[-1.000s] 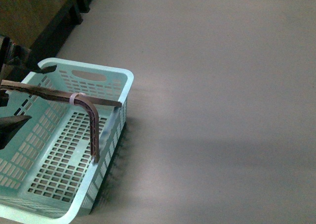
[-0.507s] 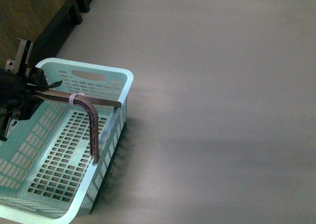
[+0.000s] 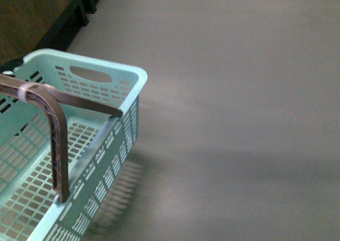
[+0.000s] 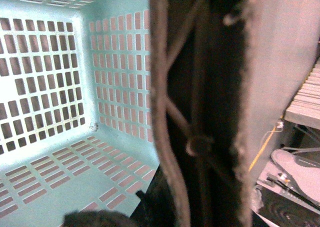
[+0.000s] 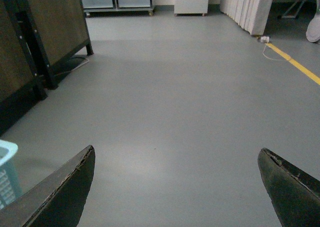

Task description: Pick lemon and mango into basket

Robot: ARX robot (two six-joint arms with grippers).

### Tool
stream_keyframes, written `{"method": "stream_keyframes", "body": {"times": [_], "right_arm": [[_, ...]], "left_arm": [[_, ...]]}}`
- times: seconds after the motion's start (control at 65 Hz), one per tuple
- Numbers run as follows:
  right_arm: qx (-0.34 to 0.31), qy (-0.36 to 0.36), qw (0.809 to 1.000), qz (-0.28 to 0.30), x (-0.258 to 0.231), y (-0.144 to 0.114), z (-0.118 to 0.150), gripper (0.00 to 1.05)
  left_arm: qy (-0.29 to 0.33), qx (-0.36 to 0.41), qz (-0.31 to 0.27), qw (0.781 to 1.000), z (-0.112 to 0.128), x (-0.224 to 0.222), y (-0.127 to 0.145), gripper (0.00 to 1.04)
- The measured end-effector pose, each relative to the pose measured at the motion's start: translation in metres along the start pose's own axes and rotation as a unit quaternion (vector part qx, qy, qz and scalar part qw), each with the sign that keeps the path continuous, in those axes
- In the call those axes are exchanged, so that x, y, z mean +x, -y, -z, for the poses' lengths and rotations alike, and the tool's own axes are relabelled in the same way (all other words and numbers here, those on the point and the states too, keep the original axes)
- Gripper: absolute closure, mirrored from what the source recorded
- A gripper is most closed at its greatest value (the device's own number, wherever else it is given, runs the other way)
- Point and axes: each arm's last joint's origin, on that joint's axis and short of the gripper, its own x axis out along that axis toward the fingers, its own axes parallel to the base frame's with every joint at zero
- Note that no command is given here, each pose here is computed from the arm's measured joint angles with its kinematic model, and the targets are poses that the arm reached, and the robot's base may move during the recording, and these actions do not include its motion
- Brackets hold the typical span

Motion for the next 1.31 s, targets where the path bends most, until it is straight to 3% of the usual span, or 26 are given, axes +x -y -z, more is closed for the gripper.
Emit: {"method": "stream_keyframes", "body": {"times": [0.308, 0.6, 1.307], "right_arm": [[0.000, 0.000, 1.000, 0.000, 0.000, 0.000, 0.000, 0.09], [0.000, 0.000, 1.000, 0.000, 0.000, 0.000, 0.000, 0.09], [0.000, 0.000, 1.000, 0.000, 0.000, 0.000, 0.000, 0.09]], "left_arm": [[0.031, -0.022, 0.101, 0.994, -0.006, -0.098, 0.045, 1.00], [0.042, -0.018, 0.165, 0.985, 0.001, -0.153, 0.081, 1.00], [0.040, -0.021, 0.176, 0.983, 0.006, -0.172, 0.091, 1.00]]}}
